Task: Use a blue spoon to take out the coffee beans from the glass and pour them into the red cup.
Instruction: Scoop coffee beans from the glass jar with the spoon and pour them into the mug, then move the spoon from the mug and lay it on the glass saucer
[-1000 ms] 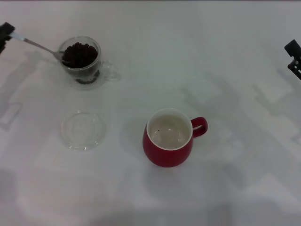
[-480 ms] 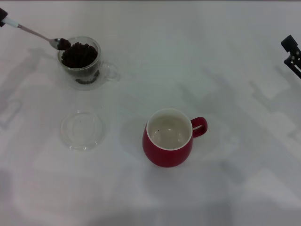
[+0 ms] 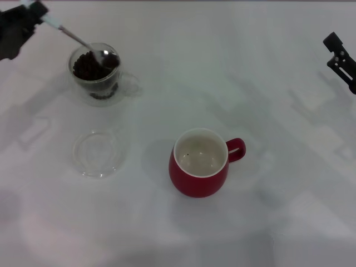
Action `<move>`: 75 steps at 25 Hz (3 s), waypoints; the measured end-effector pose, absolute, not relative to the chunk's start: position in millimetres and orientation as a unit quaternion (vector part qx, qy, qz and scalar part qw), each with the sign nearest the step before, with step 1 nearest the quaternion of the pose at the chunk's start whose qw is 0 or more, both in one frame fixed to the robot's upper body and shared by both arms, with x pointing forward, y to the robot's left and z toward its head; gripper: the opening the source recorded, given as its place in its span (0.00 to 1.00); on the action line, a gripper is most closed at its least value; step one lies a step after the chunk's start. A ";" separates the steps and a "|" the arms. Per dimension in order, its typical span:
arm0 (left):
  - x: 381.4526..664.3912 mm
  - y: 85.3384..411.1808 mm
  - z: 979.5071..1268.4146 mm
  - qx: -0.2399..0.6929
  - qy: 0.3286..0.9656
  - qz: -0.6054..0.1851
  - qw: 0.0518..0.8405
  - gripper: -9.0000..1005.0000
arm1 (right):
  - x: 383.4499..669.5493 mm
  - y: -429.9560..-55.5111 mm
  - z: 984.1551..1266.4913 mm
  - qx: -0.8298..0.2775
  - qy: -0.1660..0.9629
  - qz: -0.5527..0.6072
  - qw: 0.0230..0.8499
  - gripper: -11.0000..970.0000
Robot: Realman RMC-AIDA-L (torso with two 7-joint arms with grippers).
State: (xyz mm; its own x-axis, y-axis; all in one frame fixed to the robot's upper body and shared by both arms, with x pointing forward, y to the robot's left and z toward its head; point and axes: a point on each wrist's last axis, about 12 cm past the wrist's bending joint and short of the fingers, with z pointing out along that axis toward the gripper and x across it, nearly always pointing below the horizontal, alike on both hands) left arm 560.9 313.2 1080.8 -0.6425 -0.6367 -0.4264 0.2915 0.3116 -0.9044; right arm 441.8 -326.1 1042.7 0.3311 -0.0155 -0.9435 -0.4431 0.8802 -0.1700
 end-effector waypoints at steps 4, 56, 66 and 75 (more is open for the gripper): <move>562.9 299.8 1085.1 -0.091 0.704 -0.593 0.381 0.14 | 445.4 -324.4 1044.7 -0.206 0.557 0.136 0.793 0.90; 593.9 179.7 1125.4 0.331 0.677 -0.552 0.356 0.14 | 429.6 -331.5 1036.8 -0.192 0.574 0.113 0.788 0.90; 568.8 283.0 1108.3 0.203 0.721 -0.514 0.418 0.14 | 437.4 -339.4 1039.3 -0.164 0.577 0.084 0.796 0.90; 519.2 337.1 1070.3 0.109 0.769 -0.466 0.425 0.14 | 441.9 -345.6 1039.4 -0.141 0.583 0.063 0.798 0.90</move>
State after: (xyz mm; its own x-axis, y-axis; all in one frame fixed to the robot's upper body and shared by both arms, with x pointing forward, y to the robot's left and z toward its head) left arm 519.2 337.1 1070.3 -0.6147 -0.2283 -0.7550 0.5633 0.5428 -0.6229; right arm 441.9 -345.6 1039.4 0.3122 -0.0647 -0.9478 -0.2645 0.9523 -0.1522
